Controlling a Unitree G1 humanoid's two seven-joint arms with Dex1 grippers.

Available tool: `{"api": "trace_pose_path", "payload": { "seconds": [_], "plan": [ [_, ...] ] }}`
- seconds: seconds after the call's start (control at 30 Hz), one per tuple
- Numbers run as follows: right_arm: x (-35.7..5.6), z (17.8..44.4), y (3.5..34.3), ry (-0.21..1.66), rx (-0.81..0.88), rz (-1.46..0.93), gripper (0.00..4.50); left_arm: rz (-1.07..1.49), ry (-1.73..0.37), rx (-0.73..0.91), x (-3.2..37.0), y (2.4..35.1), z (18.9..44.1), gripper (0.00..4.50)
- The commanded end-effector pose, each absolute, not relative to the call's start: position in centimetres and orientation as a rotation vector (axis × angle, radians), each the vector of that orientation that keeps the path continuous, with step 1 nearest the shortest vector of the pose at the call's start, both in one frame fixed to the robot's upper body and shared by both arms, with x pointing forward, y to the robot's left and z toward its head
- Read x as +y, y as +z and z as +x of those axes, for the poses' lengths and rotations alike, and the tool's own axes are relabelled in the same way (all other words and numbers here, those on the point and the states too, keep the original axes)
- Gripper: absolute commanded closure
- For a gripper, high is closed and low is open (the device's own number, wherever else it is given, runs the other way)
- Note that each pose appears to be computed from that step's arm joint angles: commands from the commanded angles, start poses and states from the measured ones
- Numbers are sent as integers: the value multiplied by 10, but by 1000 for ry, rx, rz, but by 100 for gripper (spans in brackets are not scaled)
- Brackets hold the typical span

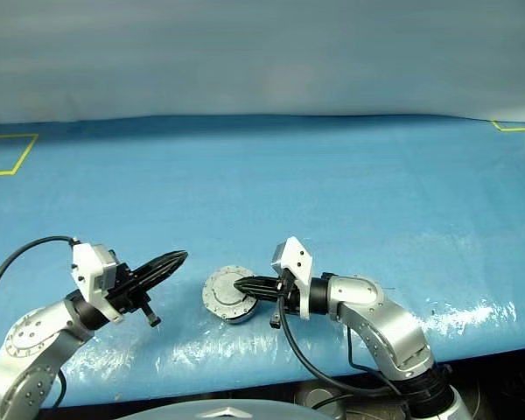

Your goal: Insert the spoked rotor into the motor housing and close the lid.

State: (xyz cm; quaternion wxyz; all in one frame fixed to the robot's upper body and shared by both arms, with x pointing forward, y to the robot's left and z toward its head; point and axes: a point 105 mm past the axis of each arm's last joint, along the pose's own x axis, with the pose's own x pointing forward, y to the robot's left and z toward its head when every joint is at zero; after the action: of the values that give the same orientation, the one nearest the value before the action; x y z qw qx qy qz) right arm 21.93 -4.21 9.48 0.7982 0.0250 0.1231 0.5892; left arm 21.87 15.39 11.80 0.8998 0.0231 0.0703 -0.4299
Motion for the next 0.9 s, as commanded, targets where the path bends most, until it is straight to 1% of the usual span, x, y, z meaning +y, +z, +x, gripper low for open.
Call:
{"api": "trace_pose_path", "payload": {
  "seconds": [0.03, 0.13, 0.27, 0.63, 0.77, 0.87, 0.9],
  "plan": [
    [-44, 218, 108, 1229, 203, 50, 450, 33, -1019, 229, 145, 115, 213, 448],
    [-47, 217, 106, 1191, 201, 54, 450, 65, -1067, 275, 144, 113, 218, 448],
    [-49, 217, 104, 1144, 198, 57, 450, 82, -1073, 282, 142, 112, 224, 448],
    [-66, 217, 96, 1035, 231, 65, 450, 104, -1091, 309, 141, 106, 221, 448],
    [-72, 219, 93, 995, 243, 71, 450, 90, -1073, 287, 142, 108, 219, 448],
    [-76, 218, 90, 984, 258, 71, 396, 93, -1064, 285, 142, 106, 215, 450],
    [-78, 218, 89, 980, 259, 51, 358, 92, -1063, 285, 142, 106, 214, 450]
  ]
}}
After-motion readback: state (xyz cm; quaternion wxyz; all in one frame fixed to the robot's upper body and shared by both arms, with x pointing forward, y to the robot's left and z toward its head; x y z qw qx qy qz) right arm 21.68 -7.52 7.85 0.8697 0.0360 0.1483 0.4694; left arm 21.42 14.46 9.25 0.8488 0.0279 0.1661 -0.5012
